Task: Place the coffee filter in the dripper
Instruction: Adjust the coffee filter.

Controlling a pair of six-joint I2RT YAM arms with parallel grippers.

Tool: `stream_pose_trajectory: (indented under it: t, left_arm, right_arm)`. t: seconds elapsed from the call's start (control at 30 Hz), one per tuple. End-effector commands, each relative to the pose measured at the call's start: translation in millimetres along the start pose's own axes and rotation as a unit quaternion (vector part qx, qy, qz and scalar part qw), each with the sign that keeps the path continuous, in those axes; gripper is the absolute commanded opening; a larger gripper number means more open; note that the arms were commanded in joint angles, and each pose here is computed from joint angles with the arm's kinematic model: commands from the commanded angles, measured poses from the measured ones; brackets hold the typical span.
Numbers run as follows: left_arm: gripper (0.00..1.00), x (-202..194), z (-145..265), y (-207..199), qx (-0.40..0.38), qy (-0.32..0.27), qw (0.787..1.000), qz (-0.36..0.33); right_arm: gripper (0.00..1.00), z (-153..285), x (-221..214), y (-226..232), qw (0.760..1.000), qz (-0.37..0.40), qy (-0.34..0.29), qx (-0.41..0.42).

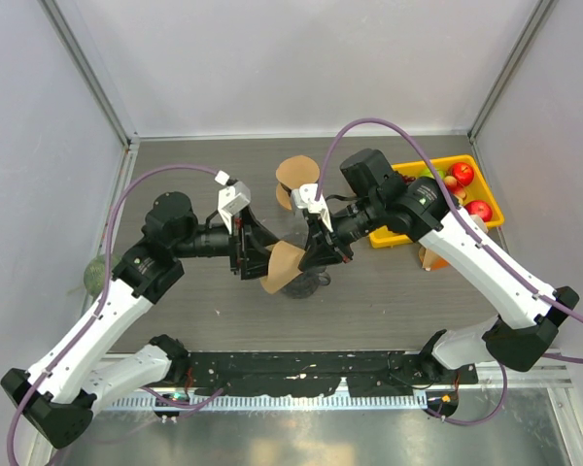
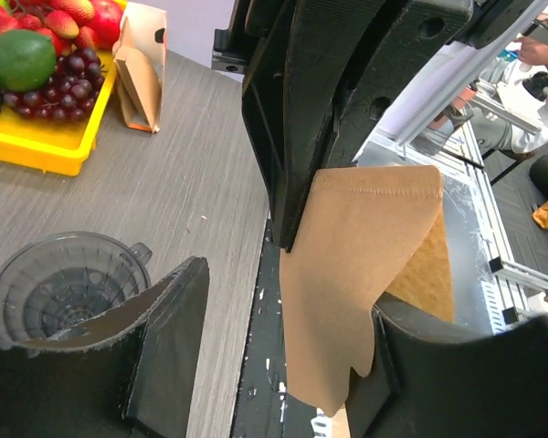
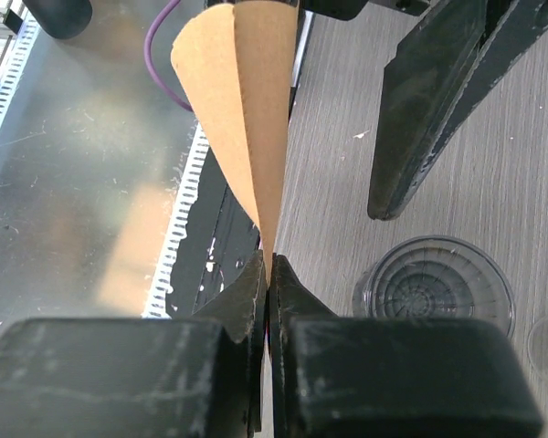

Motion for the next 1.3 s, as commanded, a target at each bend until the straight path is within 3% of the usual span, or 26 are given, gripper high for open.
stream_pose_trajectory:
  t: [0.0,0.07,0.17,0.27,0.3,0.33,0.37,0.4,0.5,0.73,0.87,0.93,0.97,1.1,1.2,1.27]
  left_arm:
    - [0.55,8,-6,-2,-0.027,-0.023,0.999,-0.025]
    - [0.44,8,-10,0,-0.009,-0.021,0.999,-0.024]
    - [0.19,7,-14,6,0.01,-0.019,1.0,-0.013]
    - [0.07,6,-14,8,0.016,-0.018,1.0,-0.01]
    - [0.08,6,-14,7,0.014,-0.018,1.0,-0.01]
    - [0.18,4,-14,6,0.007,-0.017,1.0,-0.007]
    - [0.39,5,-14,4,-0.003,-0.02,1.0,-0.006]
    - [0.52,4,-15,3,-0.01,-0.023,1.0,-0.004]
    - [0.55,3,-19,4,-0.005,-0.023,1.0,0.0]
    - [0.39,6,-27,4,-0.021,-0.037,0.999,0.019]
    - [0.15,2,-28,7,-0.007,-0.035,0.999,0.029]
    - [0.0,3,-25,7,-0.002,-0.037,0.999,0.029]
    - [0.0,2,-24,7,-0.003,-0.036,0.999,0.032]
    - [0.0,3,-13,5,-0.005,-0.034,0.999,0.022]
    - [0.0,2,-10,0,-0.016,-0.029,0.999,0.017]
    - [0.0,3,-9,-2,-0.023,-0.033,0.999,0.02]
  right_arm:
    - [0.05,1,14,3,0.999,0.019,-0.025,0.009]
    - [0.05,1,16,3,0.999,0.02,-0.03,0.013]
    - [0.05,1,18,4,0.999,0.022,-0.033,0.015]
    - [0.05,3,18,7,0.999,0.027,-0.034,0.017]
    - [0.05,3,17,7,0.999,0.028,-0.035,0.017]
    - [0.05,4,17,8,0.999,0.028,-0.035,0.017]
    - [0.05,4,17,8,0.999,0.029,-0.035,0.016]
    - [0.05,4,16,8,0.999,0.027,-0.034,0.016]
    - [0.05,3,17,8,0.999,0.029,-0.036,0.018]
    - [0.05,2,19,7,0.999,0.025,-0.04,0.019]
    - [0.06,3,19,9,0.998,0.029,-0.043,0.022]
    - [0.13,7,16,12,0.999,0.031,-0.039,0.014]
    - [0.21,7,15,11,0.999,0.031,-0.035,0.013]
    - [0.33,13,6,13,0.999,0.027,-0.02,0.0]
    - [0.33,17,0,12,1.0,0.022,-0.01,-0.005]
    - [0.28,16,-2,10,1.0,0.022,-0.007,-0.004]
Point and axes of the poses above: each gripper's point midway between its finger pads, its own z axis back along the fingers, its own y axis along the line the jaws close on, x = y × z, the point moved 10 cm from there along z, back along the fingers, and after that the axes turned 13 degrees about -z, right-handed, at the moved point
